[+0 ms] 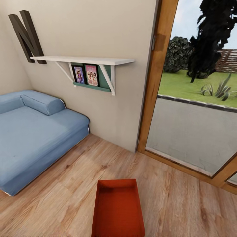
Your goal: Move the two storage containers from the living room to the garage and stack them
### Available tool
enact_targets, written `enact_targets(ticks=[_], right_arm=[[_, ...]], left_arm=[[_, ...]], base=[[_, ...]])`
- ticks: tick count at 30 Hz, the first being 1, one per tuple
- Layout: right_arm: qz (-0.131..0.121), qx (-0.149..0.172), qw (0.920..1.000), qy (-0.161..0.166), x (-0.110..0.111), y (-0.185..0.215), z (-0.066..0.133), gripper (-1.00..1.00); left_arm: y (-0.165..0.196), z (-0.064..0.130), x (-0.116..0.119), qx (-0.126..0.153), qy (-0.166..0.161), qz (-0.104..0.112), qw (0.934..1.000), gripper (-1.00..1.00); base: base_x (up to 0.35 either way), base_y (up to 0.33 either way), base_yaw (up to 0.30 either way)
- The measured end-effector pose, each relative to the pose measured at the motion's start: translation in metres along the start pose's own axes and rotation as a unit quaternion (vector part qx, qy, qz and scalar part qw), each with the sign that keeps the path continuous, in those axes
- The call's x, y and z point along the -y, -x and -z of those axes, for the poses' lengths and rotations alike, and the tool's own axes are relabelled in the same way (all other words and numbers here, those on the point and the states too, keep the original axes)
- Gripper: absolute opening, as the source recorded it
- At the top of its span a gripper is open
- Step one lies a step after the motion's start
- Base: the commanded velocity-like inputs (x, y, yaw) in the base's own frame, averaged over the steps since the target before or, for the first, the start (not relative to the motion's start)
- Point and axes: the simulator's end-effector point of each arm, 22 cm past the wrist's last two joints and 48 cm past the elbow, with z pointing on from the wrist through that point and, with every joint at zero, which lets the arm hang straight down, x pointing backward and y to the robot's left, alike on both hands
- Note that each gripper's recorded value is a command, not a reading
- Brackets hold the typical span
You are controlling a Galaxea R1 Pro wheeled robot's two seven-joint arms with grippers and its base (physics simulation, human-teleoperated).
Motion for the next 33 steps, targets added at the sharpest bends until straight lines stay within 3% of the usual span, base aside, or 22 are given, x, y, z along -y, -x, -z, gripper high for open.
enact_targets(ticks=[33], right_arm=[[0.002,-0.026,0.9997,0.002,-0.001,-0.022,-0.004,1.00]], left_arm=[[-0.021,-0.005,-0.003,-0.026,0.004,0.000,0.9997,1.00]], base=[[0.000,0.000,0.000]])
